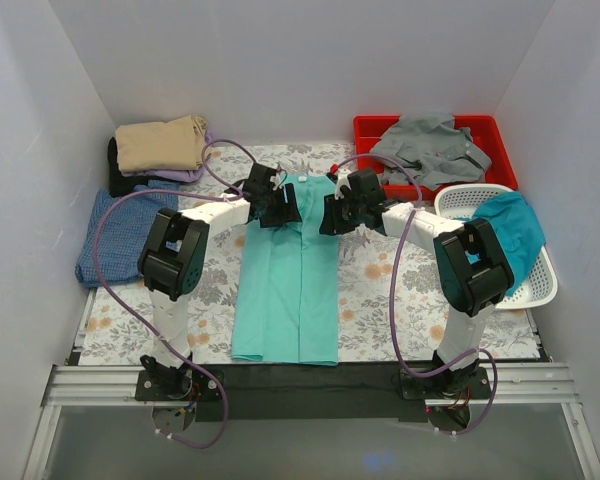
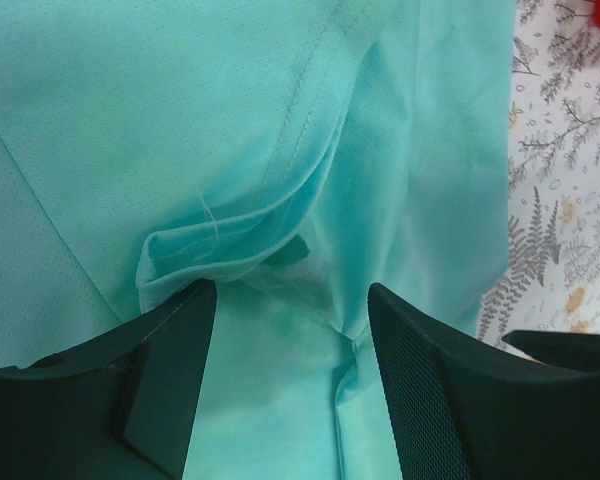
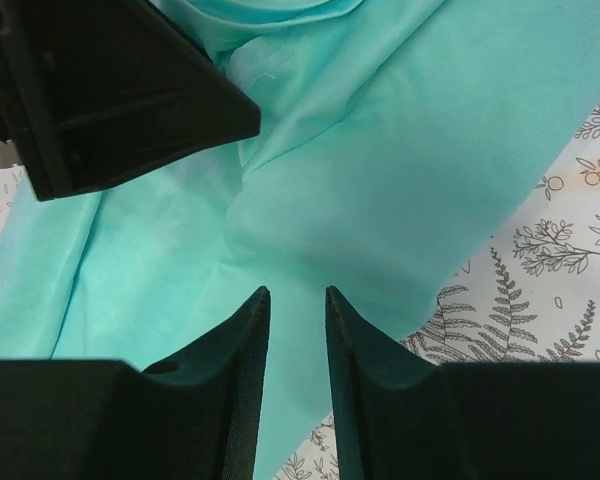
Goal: Fold and stack the t-shirts
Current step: Fold the tshirt
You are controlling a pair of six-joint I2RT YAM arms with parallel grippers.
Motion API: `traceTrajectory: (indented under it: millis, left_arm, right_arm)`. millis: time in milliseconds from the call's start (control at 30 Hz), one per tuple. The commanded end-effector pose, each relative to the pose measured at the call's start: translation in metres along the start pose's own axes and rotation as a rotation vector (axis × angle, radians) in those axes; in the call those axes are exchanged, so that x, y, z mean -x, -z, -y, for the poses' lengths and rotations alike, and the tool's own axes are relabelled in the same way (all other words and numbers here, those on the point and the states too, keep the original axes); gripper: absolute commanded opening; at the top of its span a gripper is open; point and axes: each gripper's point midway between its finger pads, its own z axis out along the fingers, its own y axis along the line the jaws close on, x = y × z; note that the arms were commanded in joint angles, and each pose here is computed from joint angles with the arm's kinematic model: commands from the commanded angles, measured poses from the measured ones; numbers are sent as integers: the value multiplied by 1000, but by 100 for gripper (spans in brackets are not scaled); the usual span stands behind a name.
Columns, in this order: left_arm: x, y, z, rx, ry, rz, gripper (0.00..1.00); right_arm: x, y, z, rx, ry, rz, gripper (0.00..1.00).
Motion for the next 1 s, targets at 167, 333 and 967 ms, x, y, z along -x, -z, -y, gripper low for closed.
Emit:
traceTrajectory:
  millis: [167, 333, 967]
  left_arm:
    - [22, -6, 8, 56, -10, 88, 59]
    - [29, 0, 8, 82, -10, 125, 52]
    - [24, 29, 12, 79, -22, 117, 0]
  right_arm:
    - [9, 6, -11, 42, 15, 43, 34]
    - [6, 4, -13, 49, 12, 37, 33]
    - [-1, 2, -14, 52, 9, 26, 32]
